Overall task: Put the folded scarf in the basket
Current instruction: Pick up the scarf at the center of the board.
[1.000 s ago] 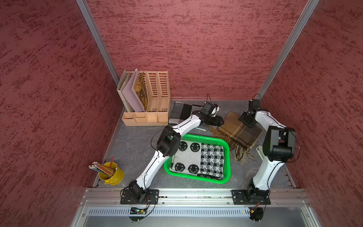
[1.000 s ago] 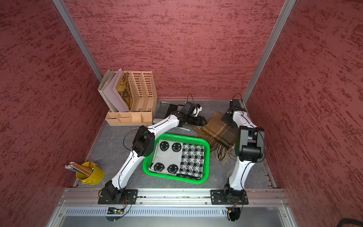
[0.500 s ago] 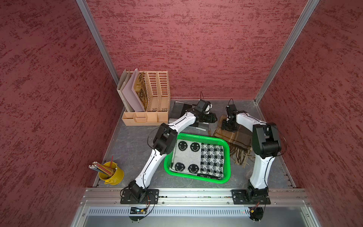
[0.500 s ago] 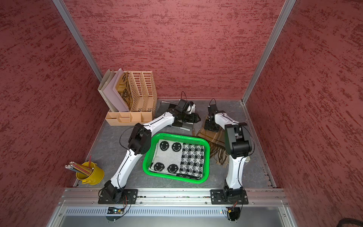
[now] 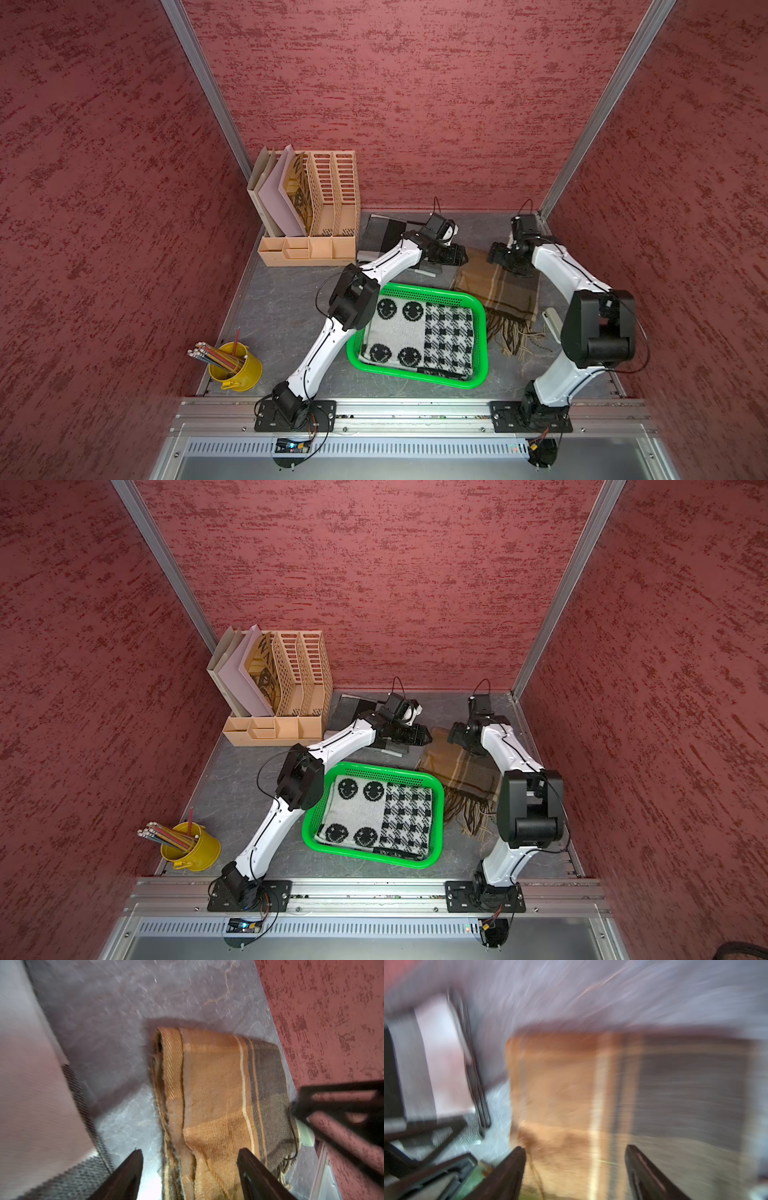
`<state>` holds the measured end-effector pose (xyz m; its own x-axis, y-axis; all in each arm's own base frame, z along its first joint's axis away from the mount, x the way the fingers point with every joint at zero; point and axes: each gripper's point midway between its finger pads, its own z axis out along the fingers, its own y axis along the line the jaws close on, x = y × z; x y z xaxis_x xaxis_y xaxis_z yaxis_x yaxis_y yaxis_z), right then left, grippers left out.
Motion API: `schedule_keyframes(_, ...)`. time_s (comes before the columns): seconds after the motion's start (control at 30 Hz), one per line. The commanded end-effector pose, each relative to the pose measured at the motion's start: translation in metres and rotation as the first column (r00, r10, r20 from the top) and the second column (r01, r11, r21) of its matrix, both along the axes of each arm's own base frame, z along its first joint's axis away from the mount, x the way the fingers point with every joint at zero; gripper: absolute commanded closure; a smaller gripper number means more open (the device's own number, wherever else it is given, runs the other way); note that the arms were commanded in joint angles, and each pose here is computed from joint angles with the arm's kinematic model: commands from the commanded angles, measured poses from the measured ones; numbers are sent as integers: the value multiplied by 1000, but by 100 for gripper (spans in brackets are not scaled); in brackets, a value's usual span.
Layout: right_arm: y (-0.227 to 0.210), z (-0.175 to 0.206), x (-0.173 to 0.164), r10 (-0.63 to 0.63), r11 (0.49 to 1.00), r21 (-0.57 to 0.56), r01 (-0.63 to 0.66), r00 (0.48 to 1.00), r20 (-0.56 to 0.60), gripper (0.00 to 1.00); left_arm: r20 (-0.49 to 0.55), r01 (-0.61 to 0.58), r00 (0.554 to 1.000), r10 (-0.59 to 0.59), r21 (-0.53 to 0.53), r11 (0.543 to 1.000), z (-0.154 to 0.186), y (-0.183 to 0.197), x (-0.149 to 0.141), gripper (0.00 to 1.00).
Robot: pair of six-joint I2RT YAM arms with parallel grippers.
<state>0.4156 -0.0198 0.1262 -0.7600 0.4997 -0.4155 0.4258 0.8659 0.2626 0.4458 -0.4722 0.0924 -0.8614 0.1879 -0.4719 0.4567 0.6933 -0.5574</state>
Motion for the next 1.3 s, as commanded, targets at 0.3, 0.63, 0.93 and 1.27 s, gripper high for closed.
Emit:
schedule_keyframes(0.3,-93,-49,-39,-290,931,214,296,955,-59,12,-96,69,993,-63,58,996,-59,-19,-24,23)
schedule_keyframes(0.63,-78,-84,-38,-240,920,286,268,962,-131,16,-92,74,993,-71,32,997,-66,-28,-19,22)
schedule_keyframes(0.93,-53,-105,-46,-185,935,267,232,964,-191,20,-99,93,991,-93,0,996,-79,-35,-15,25)
schedule_keyframes(1.27,-40,-98,-34,-136,940,290,180,977,-165,20,-113,74,991,-78,-39,996,-79,-41,-14,80)
